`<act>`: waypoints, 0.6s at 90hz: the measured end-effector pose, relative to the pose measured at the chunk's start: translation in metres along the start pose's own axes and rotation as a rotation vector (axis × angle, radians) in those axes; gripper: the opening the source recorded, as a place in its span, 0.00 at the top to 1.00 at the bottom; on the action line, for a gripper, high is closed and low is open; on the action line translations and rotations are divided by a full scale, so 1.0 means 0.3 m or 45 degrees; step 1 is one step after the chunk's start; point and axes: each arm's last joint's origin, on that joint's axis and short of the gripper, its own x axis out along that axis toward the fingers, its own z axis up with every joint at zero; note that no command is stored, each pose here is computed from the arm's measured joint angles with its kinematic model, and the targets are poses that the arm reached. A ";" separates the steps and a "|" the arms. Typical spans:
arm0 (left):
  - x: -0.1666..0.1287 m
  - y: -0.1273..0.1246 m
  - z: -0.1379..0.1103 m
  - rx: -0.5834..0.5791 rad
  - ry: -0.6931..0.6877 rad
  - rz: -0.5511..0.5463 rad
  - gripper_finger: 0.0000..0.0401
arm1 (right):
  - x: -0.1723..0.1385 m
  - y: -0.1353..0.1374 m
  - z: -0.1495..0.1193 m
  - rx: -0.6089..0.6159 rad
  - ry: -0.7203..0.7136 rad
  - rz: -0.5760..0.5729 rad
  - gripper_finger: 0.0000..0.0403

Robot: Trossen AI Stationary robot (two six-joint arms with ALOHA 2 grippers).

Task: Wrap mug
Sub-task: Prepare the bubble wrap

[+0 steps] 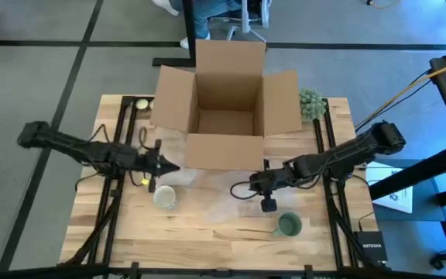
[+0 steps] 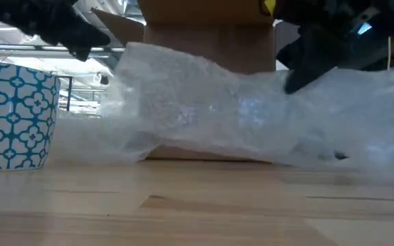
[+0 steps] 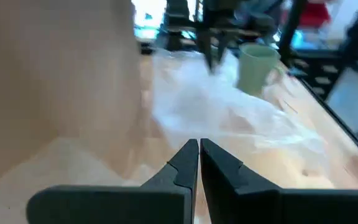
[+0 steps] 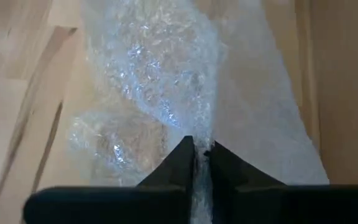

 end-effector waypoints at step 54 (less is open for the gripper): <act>0.195 -0.239 0.029 0.292 0.092 -0.044 0.98 | 0.005 0.003 0.015 -0.067 -0.103 0.010 0.98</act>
